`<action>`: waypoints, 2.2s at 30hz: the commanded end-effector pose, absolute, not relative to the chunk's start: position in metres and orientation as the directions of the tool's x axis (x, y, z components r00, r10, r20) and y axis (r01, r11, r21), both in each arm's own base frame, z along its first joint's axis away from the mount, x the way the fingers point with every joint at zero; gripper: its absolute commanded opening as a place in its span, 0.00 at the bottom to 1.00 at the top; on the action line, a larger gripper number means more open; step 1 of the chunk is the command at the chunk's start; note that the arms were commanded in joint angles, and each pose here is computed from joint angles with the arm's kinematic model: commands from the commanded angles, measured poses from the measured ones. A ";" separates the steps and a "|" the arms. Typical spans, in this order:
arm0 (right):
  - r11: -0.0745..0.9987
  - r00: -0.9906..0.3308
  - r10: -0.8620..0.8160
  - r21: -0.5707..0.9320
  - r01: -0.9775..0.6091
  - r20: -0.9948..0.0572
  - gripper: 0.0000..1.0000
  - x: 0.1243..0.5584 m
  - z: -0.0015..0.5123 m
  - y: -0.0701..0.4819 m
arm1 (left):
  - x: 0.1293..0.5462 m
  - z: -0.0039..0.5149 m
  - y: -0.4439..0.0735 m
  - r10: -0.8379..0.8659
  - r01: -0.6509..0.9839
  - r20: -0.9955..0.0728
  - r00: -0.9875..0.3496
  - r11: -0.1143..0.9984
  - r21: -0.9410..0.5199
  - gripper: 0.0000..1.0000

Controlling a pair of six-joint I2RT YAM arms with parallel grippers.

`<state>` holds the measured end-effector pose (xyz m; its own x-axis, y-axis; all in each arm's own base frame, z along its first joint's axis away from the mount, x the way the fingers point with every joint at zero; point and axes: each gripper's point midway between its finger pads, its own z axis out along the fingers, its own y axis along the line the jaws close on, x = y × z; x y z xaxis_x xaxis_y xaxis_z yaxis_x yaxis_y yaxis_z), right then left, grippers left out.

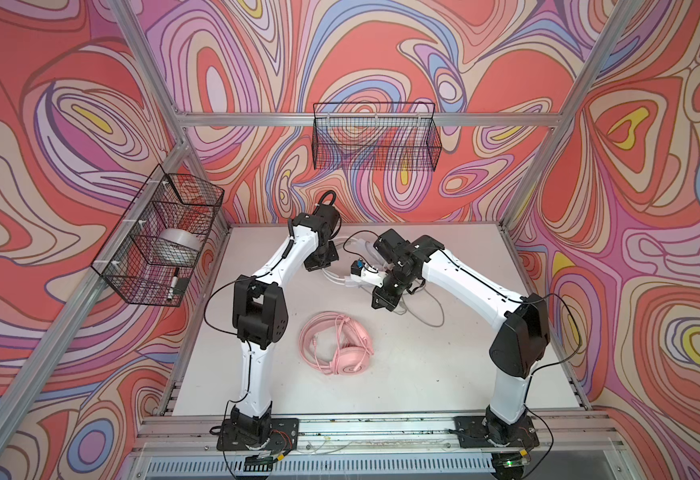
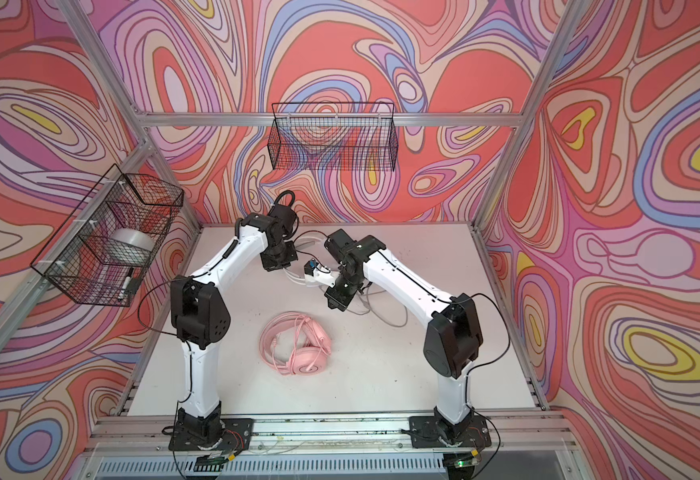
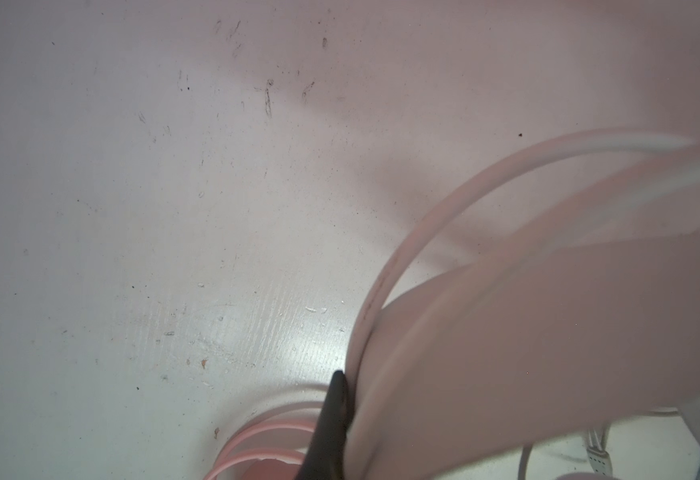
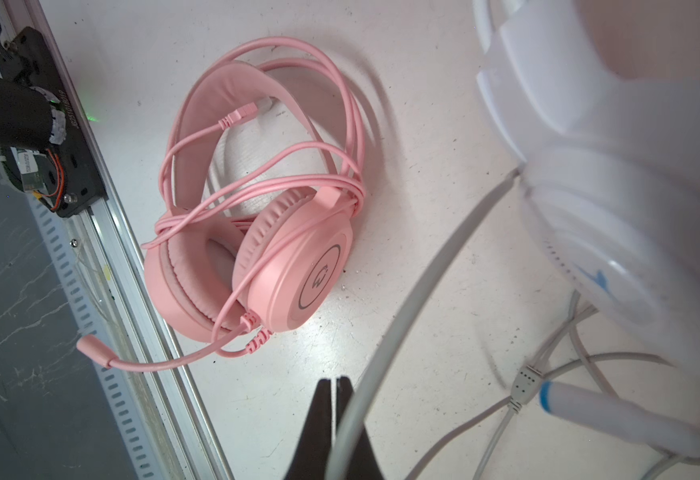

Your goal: Wrap the headphones

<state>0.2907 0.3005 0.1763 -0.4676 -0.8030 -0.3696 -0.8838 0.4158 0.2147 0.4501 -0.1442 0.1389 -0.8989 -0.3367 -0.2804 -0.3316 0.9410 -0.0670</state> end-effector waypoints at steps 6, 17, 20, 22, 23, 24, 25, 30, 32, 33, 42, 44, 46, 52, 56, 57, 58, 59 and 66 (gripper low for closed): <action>0.409 -0.436 -0.825 0.153 -0.900 -0.360 0.00 0.306 0.187 0.305 | 0.443 0.141 -0.144 -0.229 -0.241 -0.269 -0.935 0.971 0.010 0.00; 0.429 -0.398 -0.855 -0.022 -0.903 -0.333 0.00 0.340 0.188 0.290 | 0.439 0.142 -0.154 -0.099 -0.109 -0.259 -0.961 0.994 0.026 0.00; 0.448 -0.403 -0.851 -0.066 -0.891 -0.336 0.00 0.353 0.191 0.284 | 0.438 0.141 -0.155 -0.080 -0.089 -0.253 -0.964 0.996 0.024 0.00; 0.460 -0.406 -0.848 -0.093 -0.883 -0.340 0.00 0.361 0.193 0.279 | 0.437 0.141 -0.156 -0.066 -0.075 -0.249 -0.966 0.997 0.027 0.00; 0.463 -0.406 -0.847 -0.101 -0.881 -0.344 0.00 0.364 0.194 0.278 | 0.436 0.141 -0.156 -0.062 -0.071 -0.246 -0.967 0.997 0.027 0.00; 0.469 -0.407 -0.844 -0.110 -0.876 -0.349 0.00 0.368 0.194 0.276 | 0.436 0.141 -0.157 -0.056 -0.064 -0.243 -0.968 0.998 0.024 0.00; 0.474 -0.408 -0.841 -0.120 -0.872 -0.355 0.00 0.373 0.195 0.274 | 0.436 0.140 -0.158 -0.052 -0.059 -0.241 -0.969 0.998 0.021 0.00; 0.482 -0.395 -0.839 -0.176 -0.858 -0.374 0.00 0.394 0.197 0.271 | 0.435 0.141 -0.162 -0.026 -0.029 -0.238 -0.971 1.000 0.011 0.00; 0.491 -0.395 -0.834 -0.193 -0.850 -0.385 0.00 0.404 0.196 0.270 | 0.434 0.141 -0.164 -0.015 -0.018 -0.238 -0.971 1.000 0.010 0.00; 0.499 -0.399 -0.831 -0.201 -0.843 -0.388 0.00 0.410 0.196 0.269 | 0.434 0.141 -0.164 -0.011 -0.015 -0.238 -0.971 1.000 0.012 0.00; 0.574 -0.455 -0.799 -0.274 -0.772 -0.393 0.00 0.452 0.188 0.251 | 0.432 0.144 -0.163 0.021 0.016 -0.238 -0.971 1.000 0.020 0.00; 0.589 -0.473 -0.793 -0.286 -0.755 -0.385 0.02 0.459 0.184 0.246 | 0.432 0.144 -0.163 0.026 0.022 -0.238 -0.971 1.000 0.020 0.00; 0.604 -0.491 -0.786 -0.299 -0.739 -0.376 0.02 0.465 0.179 0.241 | 0.432 0.145 -0.164 0.030 0.026 -0.238 -0.971 1.000 0.017 0.00; 0.648 -0.539 -0.752 -0.277 -0.710 -0.380 0.07 0.478 0.167 0.234 | 0.432 0.145 -0.167 0.035 0.035 -0.236 -0.971 0.999 0.005 0.00; 0.682 -0.578 -0.722 -0.249 -0.687 -0.381 0.13 0.486 0.158 0.226 | 0.431 0.145 -0.170 0.040 0.044 -0.235 -0.971 0.999 -0.009 0.00; 0.691 -0.589 -0.712 -0.234 -0.684 -0.382 0.14 0.487 0.155 0.224 | 0.431 0.145 -0.170 0.042 0.046 -0.235 -0.971 0.999 -0.011 0.00; 0.699 -0.598 -0.703 -0.219 -0.681 -0.384 0.15 0.487 0.153 0.224 | 0.431 0.145 -0.171 0.044 0.049 -0.234 -0.971 0.999 -0.012 0.00; 0.710 -0.612 -0.691 -0.202 -0.675 -0.385 0.17 0.488 0.151 0.222 | 0.431 0.146 -0.171 0.044 0.049 -0.236 -0.971 0.999 -0.016 0.00; 0.747 -0.676 -0.616 -0.027 -0.664 -0.404 0.18 0.483 0.136 0.222 | 0.431 0.148 -0.176 0.046 0.059 -0.239 -0.970 0.997 -0.045 0.00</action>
<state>0.4858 0.2122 0.1423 -0.6488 -0.6583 -0.3817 -0.6712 0.7314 -0.1207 0.4368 -0.1663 0.1340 -0.9713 0.0224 -0.2369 0.0241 0.9997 -0.0043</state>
